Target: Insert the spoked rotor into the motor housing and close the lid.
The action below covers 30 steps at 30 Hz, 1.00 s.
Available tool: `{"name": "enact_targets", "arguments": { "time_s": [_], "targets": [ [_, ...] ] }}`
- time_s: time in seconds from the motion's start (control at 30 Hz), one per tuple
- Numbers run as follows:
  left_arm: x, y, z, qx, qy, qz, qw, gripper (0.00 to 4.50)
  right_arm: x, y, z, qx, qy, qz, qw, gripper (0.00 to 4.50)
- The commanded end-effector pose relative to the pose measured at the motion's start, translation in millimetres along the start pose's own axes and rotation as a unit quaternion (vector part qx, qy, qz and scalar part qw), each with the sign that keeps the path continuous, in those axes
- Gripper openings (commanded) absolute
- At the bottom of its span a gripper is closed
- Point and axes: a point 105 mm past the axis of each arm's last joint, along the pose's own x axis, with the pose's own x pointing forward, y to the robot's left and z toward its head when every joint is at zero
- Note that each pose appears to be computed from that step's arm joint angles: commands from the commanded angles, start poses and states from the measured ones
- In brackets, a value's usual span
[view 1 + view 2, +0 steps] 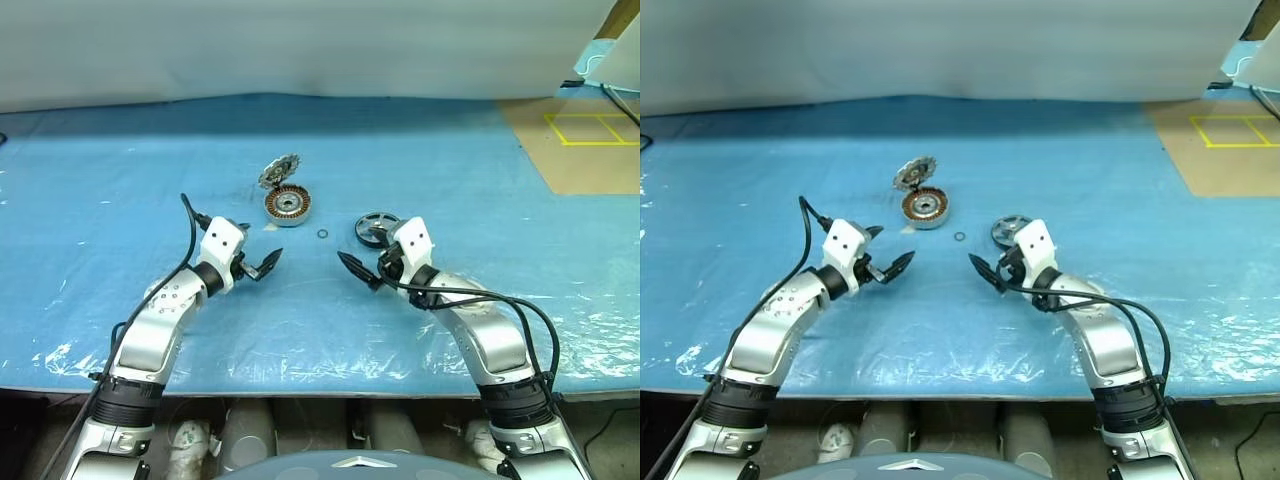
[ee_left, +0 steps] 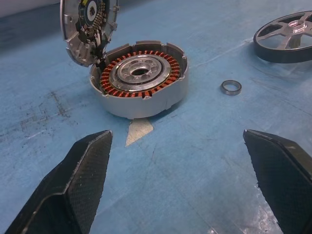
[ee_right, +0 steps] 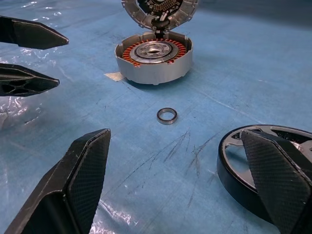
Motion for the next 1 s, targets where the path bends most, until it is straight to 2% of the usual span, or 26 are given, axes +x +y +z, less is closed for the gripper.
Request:
{"name": "enact_targets", "arguments": {
  "time_s": [0.03,0.33,1.0],
  "targets": [
    [-6.3,4.6,5.8,0.001,-0.020,0.014,1.000,4.50,-2.6,-2.3,15.4,-0.018,-0.025,-0.005,1.000,4.43],
    [-5.9,16.9,7.6,0.010,-0.018,0.026,0.999,4.50,2.0,-5.0,15.8,-0.022,-0.025,-0.014,0.999,4.43],
    [-6.7,10.4,5.4,0.003,-0.020,0.029,0.999,4.50,5.3,-8.0,14.5,-0.032,-0.008,0.003,0.999,4.43]
  ]
}}
